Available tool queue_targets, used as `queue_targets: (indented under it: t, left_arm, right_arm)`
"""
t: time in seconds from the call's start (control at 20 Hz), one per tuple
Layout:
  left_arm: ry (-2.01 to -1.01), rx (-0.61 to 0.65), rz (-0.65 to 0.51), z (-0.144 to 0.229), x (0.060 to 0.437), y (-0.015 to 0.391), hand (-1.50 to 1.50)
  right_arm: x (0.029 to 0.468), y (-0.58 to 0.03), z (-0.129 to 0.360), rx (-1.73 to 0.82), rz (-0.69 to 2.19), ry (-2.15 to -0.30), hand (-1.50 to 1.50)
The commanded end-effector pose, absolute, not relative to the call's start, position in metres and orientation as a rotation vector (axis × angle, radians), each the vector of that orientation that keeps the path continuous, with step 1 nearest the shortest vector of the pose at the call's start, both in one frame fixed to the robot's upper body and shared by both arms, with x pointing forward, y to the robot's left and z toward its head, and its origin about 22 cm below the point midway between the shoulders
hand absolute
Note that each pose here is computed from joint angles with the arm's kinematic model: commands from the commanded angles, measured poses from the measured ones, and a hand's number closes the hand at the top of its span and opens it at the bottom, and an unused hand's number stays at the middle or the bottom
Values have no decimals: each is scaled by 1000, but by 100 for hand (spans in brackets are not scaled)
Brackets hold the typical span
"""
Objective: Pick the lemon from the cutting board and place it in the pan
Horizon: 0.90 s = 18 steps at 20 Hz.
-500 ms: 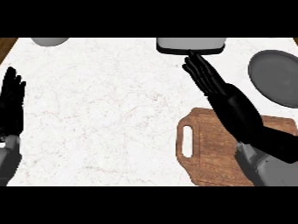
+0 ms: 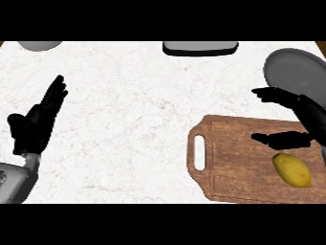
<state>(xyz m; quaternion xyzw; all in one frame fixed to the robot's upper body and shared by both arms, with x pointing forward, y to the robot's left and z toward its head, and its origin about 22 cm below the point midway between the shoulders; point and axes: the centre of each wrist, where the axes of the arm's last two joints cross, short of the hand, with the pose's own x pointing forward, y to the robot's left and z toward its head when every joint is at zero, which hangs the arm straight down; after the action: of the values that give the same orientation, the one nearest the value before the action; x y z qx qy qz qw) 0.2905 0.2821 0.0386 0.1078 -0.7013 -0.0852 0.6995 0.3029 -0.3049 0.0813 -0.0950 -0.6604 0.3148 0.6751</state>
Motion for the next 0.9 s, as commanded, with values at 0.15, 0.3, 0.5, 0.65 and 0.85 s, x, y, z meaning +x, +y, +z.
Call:
queue_targets:
  t: [0.15,0.3,0.5,0.65,0.85]
  left_arm:
    - [-1494,88,-325,47,271,247,0]
    - [-1496,88,-355,57,279,249,0]
    - [-1510,90,-360,48,275,251,0]
    - [-1508,93,-342,54,278,252,0]
    - [-1501,79,-365,50,275,245,0]
  right_arm:
    - [256,-405,20,-454,526,-1396,-150]
    - [248,-415,21,-380,704,-1313,-150]
    - [269,-416,55,-516,927,-1156,-150]
    - [278,-412,96,-557,1045,-1076,-150]
    - [292,-384,116,-560,1263,-832,-150]
